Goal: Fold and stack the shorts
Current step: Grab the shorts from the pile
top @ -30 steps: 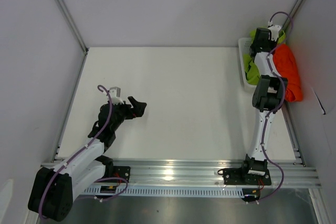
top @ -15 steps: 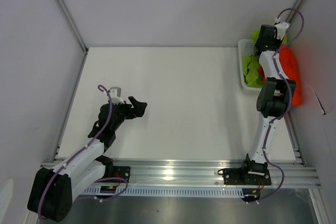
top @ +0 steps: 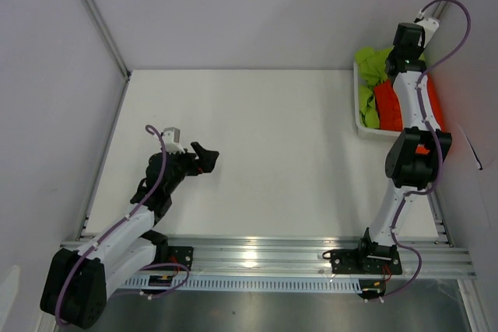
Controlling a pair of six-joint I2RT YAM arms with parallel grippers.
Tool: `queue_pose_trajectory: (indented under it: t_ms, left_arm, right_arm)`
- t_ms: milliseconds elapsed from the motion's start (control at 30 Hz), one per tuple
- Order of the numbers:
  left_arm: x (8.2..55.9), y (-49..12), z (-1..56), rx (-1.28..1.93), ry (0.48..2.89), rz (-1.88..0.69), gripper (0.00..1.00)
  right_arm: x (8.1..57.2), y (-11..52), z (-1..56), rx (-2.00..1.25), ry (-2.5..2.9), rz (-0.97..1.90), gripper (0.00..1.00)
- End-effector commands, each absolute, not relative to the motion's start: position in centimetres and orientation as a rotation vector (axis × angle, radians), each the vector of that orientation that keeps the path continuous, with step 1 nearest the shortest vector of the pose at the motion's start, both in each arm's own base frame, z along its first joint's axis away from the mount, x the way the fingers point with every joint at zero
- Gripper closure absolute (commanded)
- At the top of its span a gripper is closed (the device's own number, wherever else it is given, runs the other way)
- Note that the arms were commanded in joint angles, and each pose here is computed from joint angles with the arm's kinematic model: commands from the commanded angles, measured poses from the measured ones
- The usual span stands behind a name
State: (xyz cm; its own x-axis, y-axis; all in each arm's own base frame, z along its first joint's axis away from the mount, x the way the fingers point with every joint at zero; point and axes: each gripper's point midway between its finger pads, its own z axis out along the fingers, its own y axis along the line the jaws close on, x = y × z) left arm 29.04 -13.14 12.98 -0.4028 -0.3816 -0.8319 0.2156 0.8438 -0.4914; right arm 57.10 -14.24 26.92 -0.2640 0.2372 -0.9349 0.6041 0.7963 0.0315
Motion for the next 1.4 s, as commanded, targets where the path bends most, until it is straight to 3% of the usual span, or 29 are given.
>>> queue_pose_trajectory:
  t_ms: [0,100,200,267,733,1033,1133,1233,1267,1333,1367]
  left_arm:
    - [29.7,-13.9,15.7,-0.072,1.808,-0.671,0.01]
    - [29.7,-14.1,15.6,-0.067,1.814,-0.676,0.01]
    - [29.7,-14.1,15.6,-0.064,1.816,-0.678,0.01]
    - [29.7,-14.1,15.7,-0.063,1.814,-0.677,0.01]
    - [29.9,-14.1,15.1,-0.061,1.836,-0.663,0.01]
    - [30.1,-14.0,14.8,-0.066,1.841,-0.653,0.01]
    - [30.1,-14.1,14.7,-0.066,1.846,-0.654,0.01]
    - [30.1,-14.1,14.7,-0.066,1.848,-0.656,0.01]
    - [30.1,-14.1,14.6,-0.066,1.85,-0.655,0.01]
    - [30.1,-14.1,14.7,-0.065,1.848,-0.657,0.01]
    - [30.1,-14.1,14.7,-0.065,1.848,-0.657,0.01]
  right_arm:
    - [56.3,-13.7,28.3,0.641,1.836,-0.323,0.66]
    - [56.1,-13.9,27.6,0.651,1.839,-0.289,0.61]
    - [56.2,-13.9,25.9,0.656,1.86,-0.267,0.38]
    - [56.6,-13.7,24.8,0.653,1.882,-0.26,0.33]
    - [60.5,-11.7,15.0,0.649,2.04,-0.114,0.33]
    - [61.2,-11.8,12.6,0.678,2.066,-0.13,0.32]
    - [61.0,-12.1,12.6,0.683,2.065,-0.157,0.44]
    - [60.8,-12.3,13.1,0.681,2.059,-0.174,0.5]
    - [60.8,-12.4,13.2,0.682,2.059,-0.178,0.65]
    - [60.7,-12.4,13.4,0.683,2.057,-0.179,0.79]
    - [60.5,-12.6,13.3,0.687,2.063,-0.186,0.95]
